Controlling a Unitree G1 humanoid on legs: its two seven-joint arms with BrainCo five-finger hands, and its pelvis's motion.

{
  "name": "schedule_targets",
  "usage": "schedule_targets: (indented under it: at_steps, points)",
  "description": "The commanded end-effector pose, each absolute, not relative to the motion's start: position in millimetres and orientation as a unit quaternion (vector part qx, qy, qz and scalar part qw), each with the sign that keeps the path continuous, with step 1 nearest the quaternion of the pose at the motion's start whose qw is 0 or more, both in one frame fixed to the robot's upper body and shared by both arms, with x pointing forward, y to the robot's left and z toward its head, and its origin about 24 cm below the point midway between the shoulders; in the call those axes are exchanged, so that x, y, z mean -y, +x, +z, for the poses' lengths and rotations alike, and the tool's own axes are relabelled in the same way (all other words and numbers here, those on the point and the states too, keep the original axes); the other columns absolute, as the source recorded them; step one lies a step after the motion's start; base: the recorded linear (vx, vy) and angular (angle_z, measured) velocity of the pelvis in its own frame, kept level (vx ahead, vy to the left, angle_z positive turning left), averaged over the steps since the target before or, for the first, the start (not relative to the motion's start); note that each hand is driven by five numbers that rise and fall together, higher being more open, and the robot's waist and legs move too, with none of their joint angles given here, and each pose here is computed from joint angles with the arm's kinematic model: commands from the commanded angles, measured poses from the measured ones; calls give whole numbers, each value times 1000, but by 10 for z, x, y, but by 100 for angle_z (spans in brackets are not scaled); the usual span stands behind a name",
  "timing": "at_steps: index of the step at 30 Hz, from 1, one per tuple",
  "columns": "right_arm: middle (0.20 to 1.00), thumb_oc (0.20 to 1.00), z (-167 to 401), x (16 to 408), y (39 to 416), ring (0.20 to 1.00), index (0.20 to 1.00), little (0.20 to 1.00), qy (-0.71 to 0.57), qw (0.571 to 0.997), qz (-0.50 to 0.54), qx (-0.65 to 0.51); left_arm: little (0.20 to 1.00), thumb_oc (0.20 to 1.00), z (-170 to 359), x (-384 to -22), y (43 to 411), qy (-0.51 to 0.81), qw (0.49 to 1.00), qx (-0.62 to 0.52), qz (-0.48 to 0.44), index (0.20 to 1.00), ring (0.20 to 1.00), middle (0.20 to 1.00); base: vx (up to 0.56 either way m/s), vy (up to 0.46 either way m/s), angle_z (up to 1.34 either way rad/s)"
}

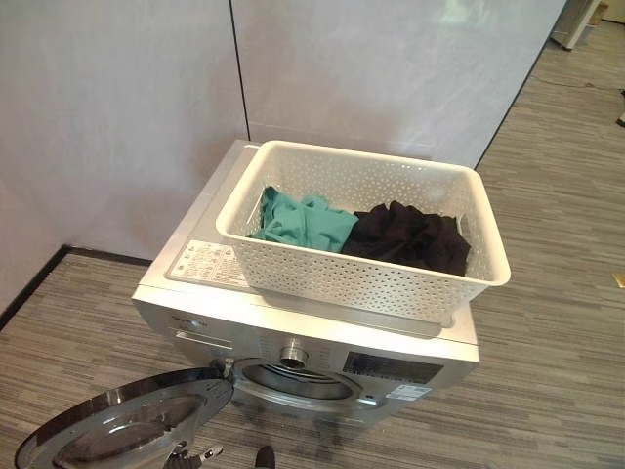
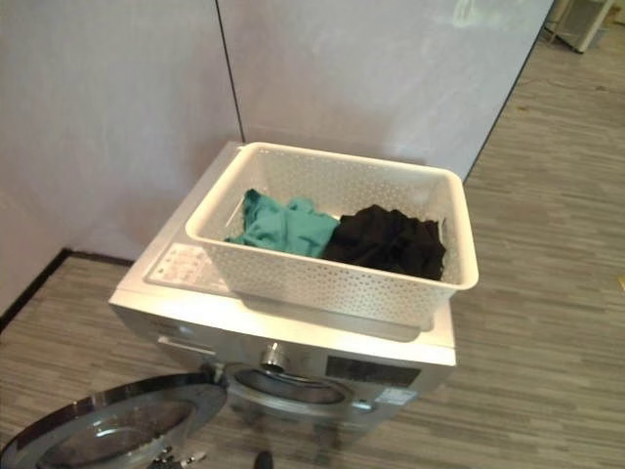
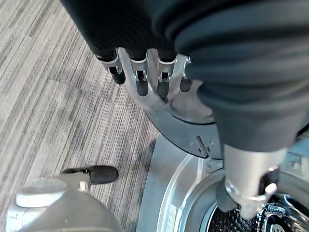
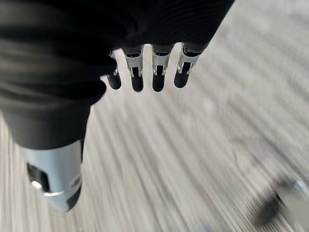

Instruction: Grab the laundry basket,head to the washer,open it,put in the laundry and shut it.

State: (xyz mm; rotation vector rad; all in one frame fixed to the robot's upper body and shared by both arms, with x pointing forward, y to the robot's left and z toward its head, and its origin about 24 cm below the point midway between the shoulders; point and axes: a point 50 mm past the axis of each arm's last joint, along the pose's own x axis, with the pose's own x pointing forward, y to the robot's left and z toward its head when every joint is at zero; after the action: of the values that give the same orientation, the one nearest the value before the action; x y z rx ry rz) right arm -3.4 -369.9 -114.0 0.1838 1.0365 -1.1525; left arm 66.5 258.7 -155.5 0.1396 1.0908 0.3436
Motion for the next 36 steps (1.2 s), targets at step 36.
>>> schedule_targets:
  at_steps: [36]
  points:
    - [1000,1000,3123,2531,3314,1000,1000,1000,-512,833,121,173,1000,1000,-1541,-2535,804,54,854,-504,119,1000,1000,1000,-23,11,0]
